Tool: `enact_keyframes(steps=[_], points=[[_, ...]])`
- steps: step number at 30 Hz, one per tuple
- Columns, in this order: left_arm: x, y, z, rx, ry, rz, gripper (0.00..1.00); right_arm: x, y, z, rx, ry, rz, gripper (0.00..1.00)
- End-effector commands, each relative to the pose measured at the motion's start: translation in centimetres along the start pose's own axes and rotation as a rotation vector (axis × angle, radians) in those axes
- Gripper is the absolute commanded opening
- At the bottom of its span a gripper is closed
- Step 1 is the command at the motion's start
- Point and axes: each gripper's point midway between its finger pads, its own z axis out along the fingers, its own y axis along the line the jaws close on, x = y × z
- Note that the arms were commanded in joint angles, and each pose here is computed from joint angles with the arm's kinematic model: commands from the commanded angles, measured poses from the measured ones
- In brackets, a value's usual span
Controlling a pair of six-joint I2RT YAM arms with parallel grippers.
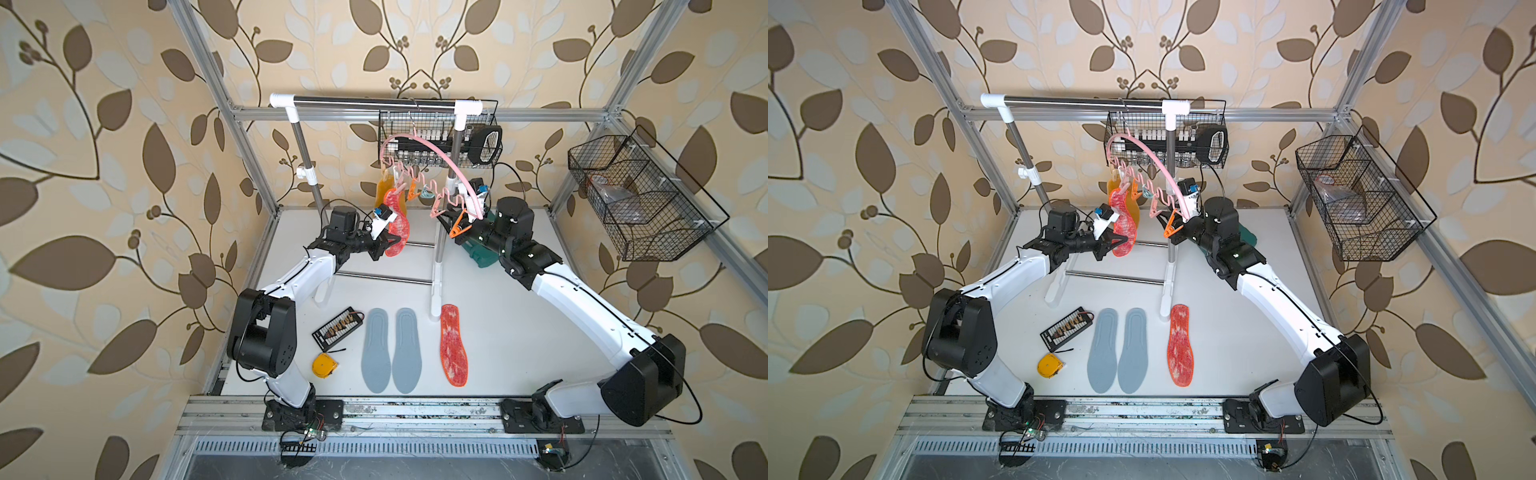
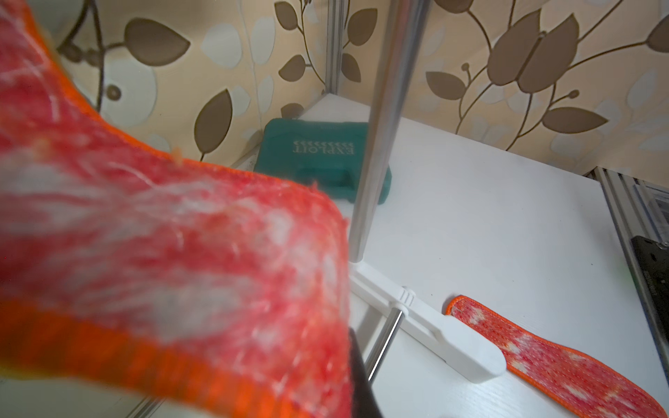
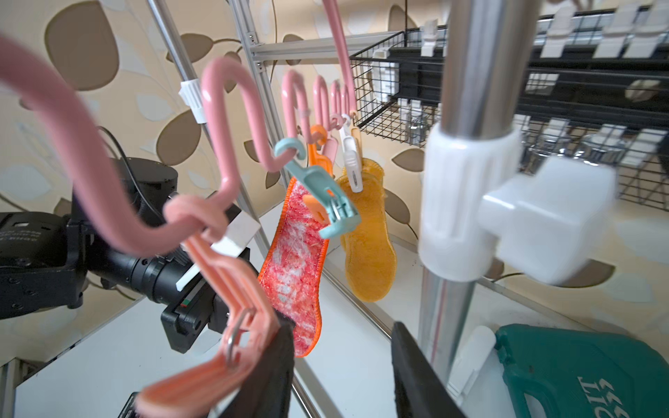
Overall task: Take the shoe insoles off the hanger
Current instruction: Remove the insole from the hanger.
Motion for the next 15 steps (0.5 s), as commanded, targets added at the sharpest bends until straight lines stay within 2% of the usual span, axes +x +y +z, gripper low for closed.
enact_keyframes(steps=[1, 8, 15], points=[[-1.7, 0.1, 0.3, 0.030, -0.033, 0.036, 0.05, -0.2, -1.4, -0.8, 0.079, -0.013, -0.032, 0.42], [-1.1, -1.0, 1.3, 0.064, -0.021, 0.052, 0.05, -0.2, -1.0, -1.6, 0.067, -0.016, -0.066, 0.41], [-1.0, -4.7, 2.1, 0.142, -0.024, 0.138, 0.05, -1.0, -1.0, -2.7, 0.080, -0.040, -0.068, 0.38]])
